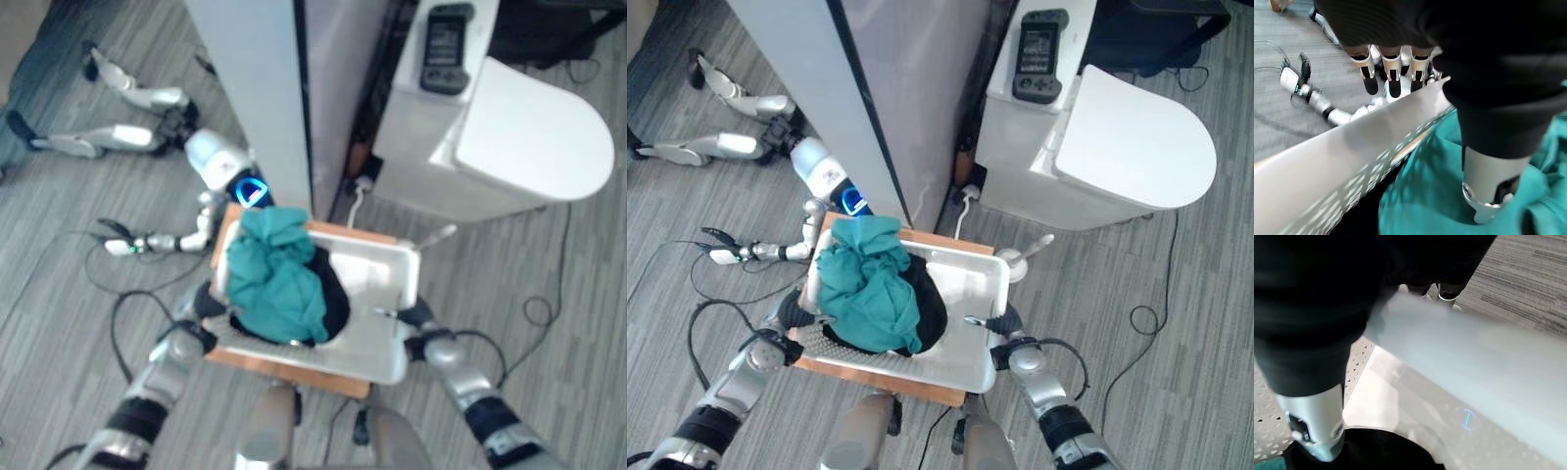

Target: Grab the laundry basket,head to the washer,open it,put in the laundry and shut it.

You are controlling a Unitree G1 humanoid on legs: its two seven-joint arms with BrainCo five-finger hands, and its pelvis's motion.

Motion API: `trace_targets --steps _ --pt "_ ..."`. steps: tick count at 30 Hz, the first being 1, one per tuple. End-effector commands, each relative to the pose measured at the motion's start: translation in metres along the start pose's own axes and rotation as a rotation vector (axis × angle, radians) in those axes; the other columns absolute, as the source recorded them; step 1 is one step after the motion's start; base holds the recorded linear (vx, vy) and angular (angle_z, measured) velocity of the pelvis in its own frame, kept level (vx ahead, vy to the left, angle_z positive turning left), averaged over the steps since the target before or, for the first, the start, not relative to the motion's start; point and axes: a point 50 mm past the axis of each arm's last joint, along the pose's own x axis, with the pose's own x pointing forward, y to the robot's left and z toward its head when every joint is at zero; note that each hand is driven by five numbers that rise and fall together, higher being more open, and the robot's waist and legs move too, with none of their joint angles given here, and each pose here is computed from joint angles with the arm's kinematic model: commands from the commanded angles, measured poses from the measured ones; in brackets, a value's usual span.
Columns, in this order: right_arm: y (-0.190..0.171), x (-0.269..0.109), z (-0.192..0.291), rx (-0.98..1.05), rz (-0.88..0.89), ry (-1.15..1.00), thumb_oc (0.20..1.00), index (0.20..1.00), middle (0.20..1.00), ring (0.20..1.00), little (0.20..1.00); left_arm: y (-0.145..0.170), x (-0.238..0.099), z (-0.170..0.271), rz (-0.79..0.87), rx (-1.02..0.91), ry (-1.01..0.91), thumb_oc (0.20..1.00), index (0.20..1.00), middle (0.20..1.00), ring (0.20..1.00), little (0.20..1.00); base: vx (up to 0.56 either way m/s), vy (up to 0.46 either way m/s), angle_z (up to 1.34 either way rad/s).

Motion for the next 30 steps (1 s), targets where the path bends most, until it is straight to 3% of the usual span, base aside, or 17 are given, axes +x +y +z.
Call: trace_targets --steps 1,11,12,13,14,15,16,17,30 --pt "0.027 -0.005 0.02 -0.05 0.092 -0.12 1.0 1.0 1.0 1.0 1.0 -0.026 -0.005 0.015 -0.061 0.046 -0.077 1.0 1.0 1.0 1.0 1.0 0.0 0.0 0.0" --pt "0.048 0.003 0.02 -0.08 0.168 -0.073 1.0 1.0 1.0 1.0 1.0 -0.045 -0.002 0.021 -0.118 -0.012 -0.045 1.0 1.0 1.0 1.0 1.0 0.0 0.0 0.0" --pt "0.051 0.003 0.02 -0.08 0.176 -0.067 1.0 1.0 1.0 1.0 1.0 -0.047 -0.002 0.021 -0.127 -0.019 -0.043 0.859 0.859 0.859 0.859 0.859 0.0 0.0 0.0" --pt "0.052 0.004 0.02 -0.08 0.181 -0.063 1.0 1.0 1.0 1.0 1.0 -0.049 -0.002 0.022 -0.132 -0.029 -0.043 0.573 0.573 0.573 0.573 0.573 0.0 0.0 0.0" --pt "0.053 0.005 0.021 -0.083 0.184 -0.063 0.875 0.875 0.875 0.875 0.875 -0.049 -0.002 0.024 -0.135 -0.036 -0.045 0.467 0.467 0.467 0.467 0.467 0.0 0.0 0.0" --pt "0.055 0.005 0.021 -0.08 0.188 -0.061 0.57 0.57 0.57 0.57 0.57 -0.05 -0.002 0.025 -0.137 -0.043 -0.048 0.288 0.288 0.288 0.288 0.288 0.0 0.0 0.0" --pt "0.057 0.006 0.021 -0.08 0.192 -0.058 0.253 0.253 0.253 0.253 0.253 -0.051 -0.002 0.026 -0.14 -0.052 -0.052 0.2 0.2 0.2 0.2 0.2 0.0 0.0 0.0" --pt "0.058 0.006 0.022 -0.079 0.192 -0.059 0.2 0.2 0.2 0.2 0.2 -0.051 -0.002 0.027 -0.139 -0.057 -0.056 0.2 0.2 0.2 0.2 0.2 0.0 0.0 0.0" --pt "0.063 0.001 0.025 -0.037 0.187 -0.09 0.2 0.2 0.2 0.2 0.2 -0.052 -0.008 0.027 -0.118 -0.128 -0.062 0.2 0.2 0.2 0.2 0.2 0.0 0.0 0.0"
